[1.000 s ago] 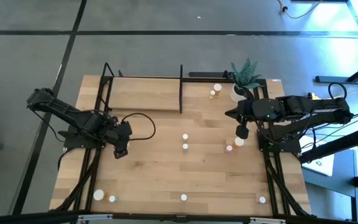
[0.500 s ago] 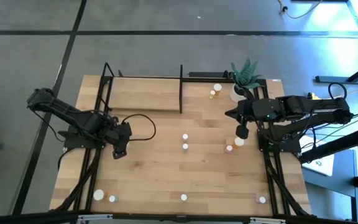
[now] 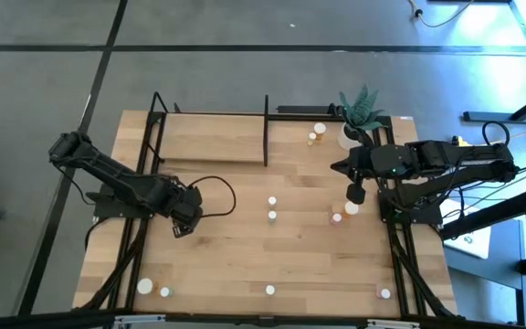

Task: Pick and place medicine bottles onto shelf by color
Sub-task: Put the bottom left yellow pill bottle on the shelf

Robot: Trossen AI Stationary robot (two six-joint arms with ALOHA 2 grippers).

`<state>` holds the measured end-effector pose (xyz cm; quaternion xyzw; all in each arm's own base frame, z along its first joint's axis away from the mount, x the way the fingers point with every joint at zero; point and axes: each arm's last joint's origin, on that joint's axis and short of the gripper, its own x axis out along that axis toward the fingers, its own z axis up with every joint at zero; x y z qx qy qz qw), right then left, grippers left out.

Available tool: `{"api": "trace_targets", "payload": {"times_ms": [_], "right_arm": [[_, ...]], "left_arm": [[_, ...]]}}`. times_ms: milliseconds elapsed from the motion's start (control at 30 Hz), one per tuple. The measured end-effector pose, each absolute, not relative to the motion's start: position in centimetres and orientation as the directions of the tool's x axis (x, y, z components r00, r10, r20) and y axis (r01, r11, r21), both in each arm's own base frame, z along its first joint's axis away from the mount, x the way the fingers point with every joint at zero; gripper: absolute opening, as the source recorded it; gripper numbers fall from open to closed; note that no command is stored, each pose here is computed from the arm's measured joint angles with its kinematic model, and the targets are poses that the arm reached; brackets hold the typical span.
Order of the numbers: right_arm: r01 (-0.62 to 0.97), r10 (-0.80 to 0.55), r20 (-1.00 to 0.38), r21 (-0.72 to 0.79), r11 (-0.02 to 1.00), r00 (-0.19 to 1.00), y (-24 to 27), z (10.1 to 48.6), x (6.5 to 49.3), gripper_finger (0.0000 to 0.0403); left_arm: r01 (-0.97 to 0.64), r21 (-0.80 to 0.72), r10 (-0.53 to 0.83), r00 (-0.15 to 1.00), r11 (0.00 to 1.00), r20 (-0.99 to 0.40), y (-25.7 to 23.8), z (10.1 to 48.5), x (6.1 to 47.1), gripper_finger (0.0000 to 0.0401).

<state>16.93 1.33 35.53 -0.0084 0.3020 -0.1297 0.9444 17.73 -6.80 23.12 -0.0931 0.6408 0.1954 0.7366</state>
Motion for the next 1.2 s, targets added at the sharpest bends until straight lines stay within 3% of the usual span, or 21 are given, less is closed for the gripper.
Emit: {"api": "trace_targets", "payload": {"times_ms": [1000,1200], "right_arm": [[0.24,-0.25,-0.568,-0.094,0.966,0.784,1.3,35.5,16.9,0.0019],[0.24,-0.25,-0.568,-0.094,0.966,0.784,1.3,35.5,16.9,0.0019]], "left_arm": [[-0.429,0.05,0.118,0.135,0.902,-0.984,-6.3,18.4,16.2,0.0207],[-0.421,0.051,0.12,0.139,0.906,-0.983,-6.3,18.3,16.2,0.0188]]}}
